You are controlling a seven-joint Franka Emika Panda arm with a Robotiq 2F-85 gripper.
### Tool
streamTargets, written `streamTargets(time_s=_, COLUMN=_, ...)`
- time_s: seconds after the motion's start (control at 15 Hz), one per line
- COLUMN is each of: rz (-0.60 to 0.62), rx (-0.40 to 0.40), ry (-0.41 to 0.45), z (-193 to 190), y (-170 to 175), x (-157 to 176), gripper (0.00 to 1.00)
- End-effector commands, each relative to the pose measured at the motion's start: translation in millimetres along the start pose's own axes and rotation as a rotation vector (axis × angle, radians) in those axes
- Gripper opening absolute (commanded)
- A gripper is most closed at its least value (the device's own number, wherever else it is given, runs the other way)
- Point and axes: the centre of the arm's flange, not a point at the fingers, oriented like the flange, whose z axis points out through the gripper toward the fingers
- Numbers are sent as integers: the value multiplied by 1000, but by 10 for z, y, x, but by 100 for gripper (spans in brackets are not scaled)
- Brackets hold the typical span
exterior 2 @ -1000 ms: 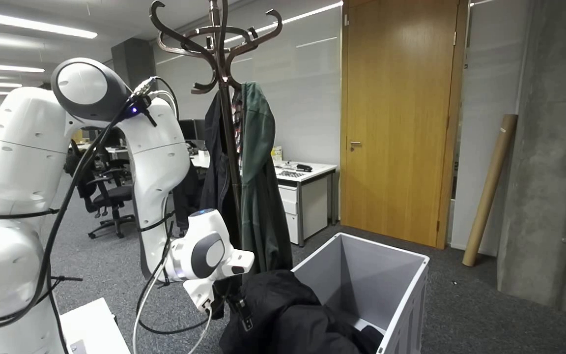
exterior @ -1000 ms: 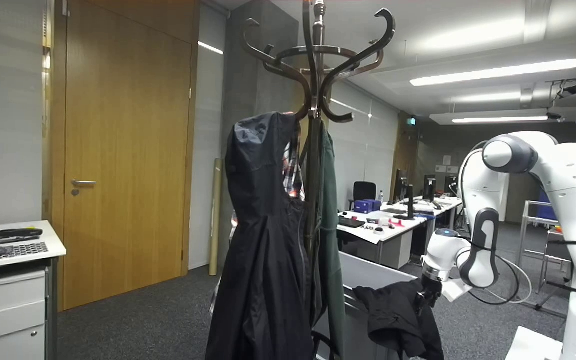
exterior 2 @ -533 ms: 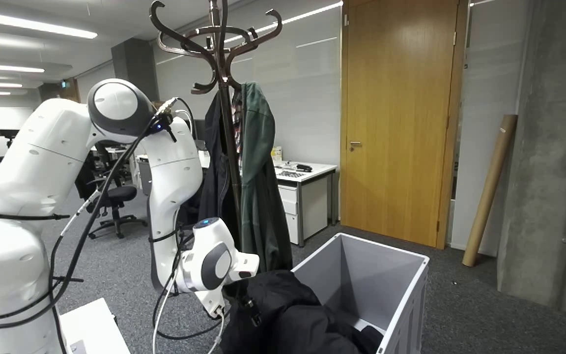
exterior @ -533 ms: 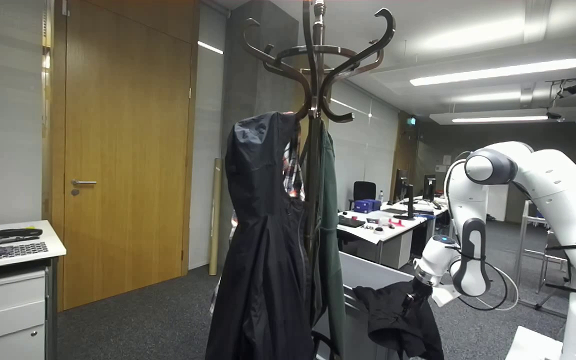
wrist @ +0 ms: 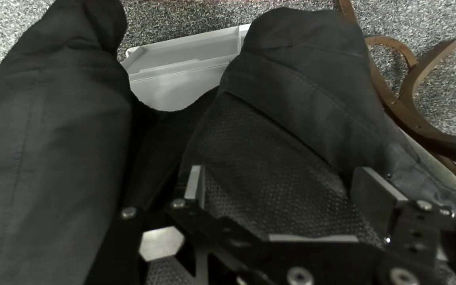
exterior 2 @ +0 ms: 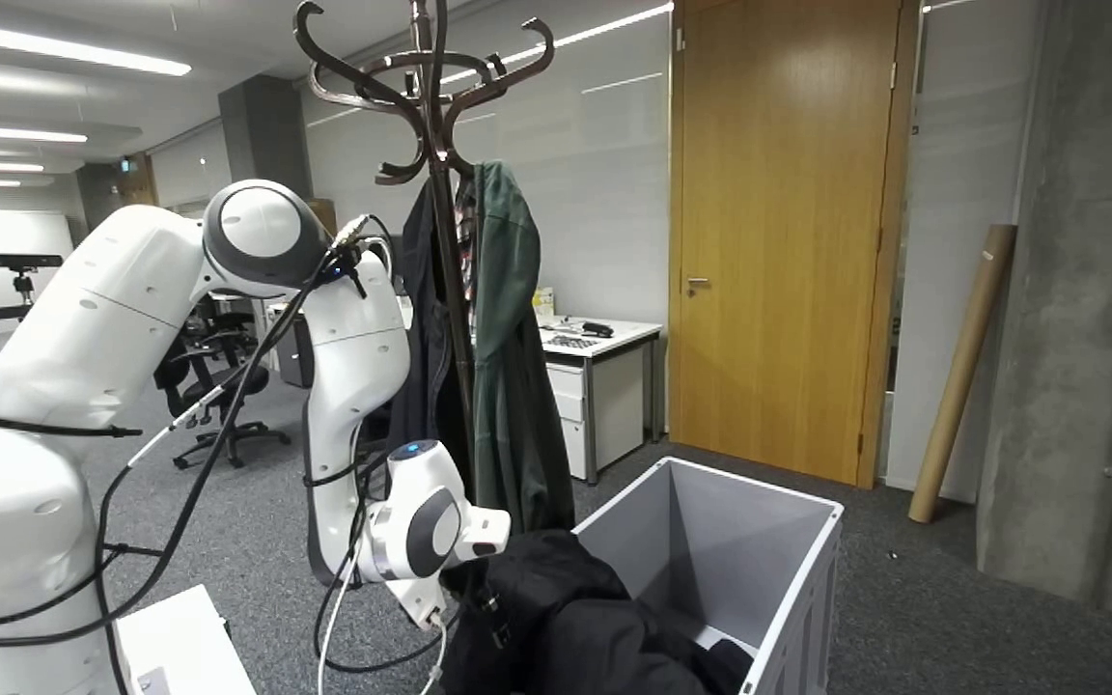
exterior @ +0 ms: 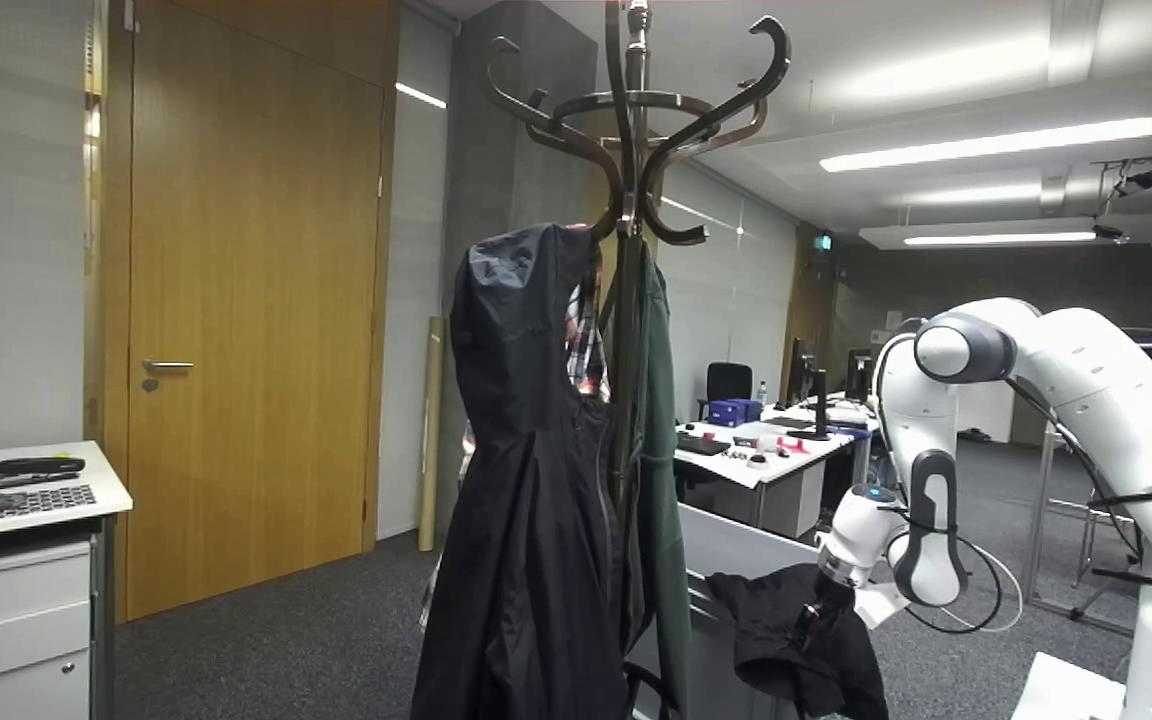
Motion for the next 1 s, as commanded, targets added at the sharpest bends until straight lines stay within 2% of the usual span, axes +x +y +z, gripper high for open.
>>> streamTargets(time_s=0.0, rz=-33, rx=-4, ry=24, z=156, y=52, x=2, gripper=74)
streamTargets(time_s=0.07, rz=-37, rx=-9, ry=33, z=158, y=52, x=25, gripper=68)
streamTargets(time_s=0.6, rz=-64, rx=-12, ry=88, z=10, y=91, x=208, gripper=5)
streamTargets(time_s=0.73, rz=-52, rx=-21, ry=97, z=-92, y=114, x=240, gripper=0)
streamTargets(time_s=0.93, rz=-38, rx=-39, ry=91, z=-302, y=163, x=274, gripper=2)
